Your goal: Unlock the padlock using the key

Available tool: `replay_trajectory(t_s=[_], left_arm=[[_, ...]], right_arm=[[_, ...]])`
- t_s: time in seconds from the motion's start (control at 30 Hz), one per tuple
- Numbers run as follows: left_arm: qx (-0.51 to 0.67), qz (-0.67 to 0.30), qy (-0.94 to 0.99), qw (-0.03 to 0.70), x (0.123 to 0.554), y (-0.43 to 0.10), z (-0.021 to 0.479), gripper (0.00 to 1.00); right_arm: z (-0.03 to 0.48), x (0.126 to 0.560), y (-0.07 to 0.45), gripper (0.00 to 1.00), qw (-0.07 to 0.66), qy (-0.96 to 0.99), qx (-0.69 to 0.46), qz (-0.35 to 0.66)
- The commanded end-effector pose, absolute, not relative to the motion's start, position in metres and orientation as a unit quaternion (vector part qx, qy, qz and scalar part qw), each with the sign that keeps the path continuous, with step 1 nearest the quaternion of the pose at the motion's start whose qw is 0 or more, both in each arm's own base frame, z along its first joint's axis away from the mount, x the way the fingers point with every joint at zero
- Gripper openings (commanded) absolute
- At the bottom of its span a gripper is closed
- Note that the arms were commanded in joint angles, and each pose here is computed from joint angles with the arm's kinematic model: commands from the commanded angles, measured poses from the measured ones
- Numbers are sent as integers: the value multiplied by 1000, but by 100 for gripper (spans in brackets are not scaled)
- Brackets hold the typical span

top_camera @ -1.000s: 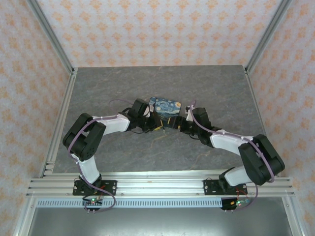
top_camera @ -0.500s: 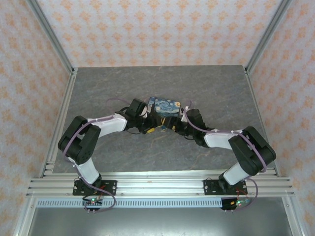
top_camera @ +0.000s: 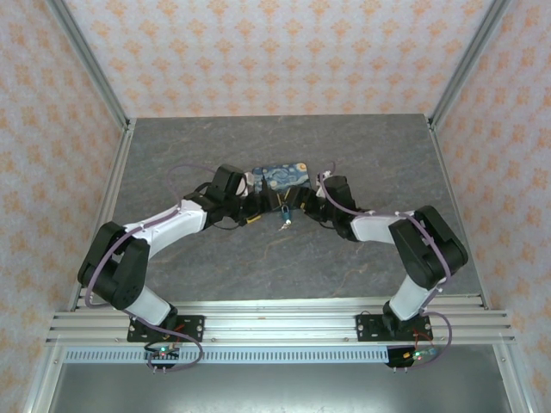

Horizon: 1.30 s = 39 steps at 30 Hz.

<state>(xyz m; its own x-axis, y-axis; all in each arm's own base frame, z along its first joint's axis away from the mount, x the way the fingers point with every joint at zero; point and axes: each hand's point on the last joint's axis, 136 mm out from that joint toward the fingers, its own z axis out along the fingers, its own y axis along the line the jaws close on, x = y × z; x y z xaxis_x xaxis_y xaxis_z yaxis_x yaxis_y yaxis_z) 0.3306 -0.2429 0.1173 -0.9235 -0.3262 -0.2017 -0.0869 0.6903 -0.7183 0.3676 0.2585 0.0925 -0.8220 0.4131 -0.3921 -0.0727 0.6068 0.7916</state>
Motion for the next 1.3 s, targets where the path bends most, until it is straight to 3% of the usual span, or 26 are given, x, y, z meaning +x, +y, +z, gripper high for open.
replay_trajectory(t_s=[0.0, 0.2, 0.27, 0.8, 1.27], left_arm=[[-131, -355, 909, 177, 337, -232, 119, 88], [-139, -342, 909, 194, 351, -228, 125, 92], [-145, -335, 909, 200, 357, -225, 126, 100], [-147, -254, 927, 235, 406, -193, 135, 100], [-146, -235, 938, 210, 424, -192, 104, 100]], right_arm=[[101, 382, 258, 69, 296, 846, 88, 435], [103, 358, 253, 67, 288, 843, 70, 448], [100, 350, 250, 66, 287, 846, 64, 446], [55, 335, 249, 47, 276, 869, 35, 409], [43, 345, 267, 45, 280, 881, -18, 381]])
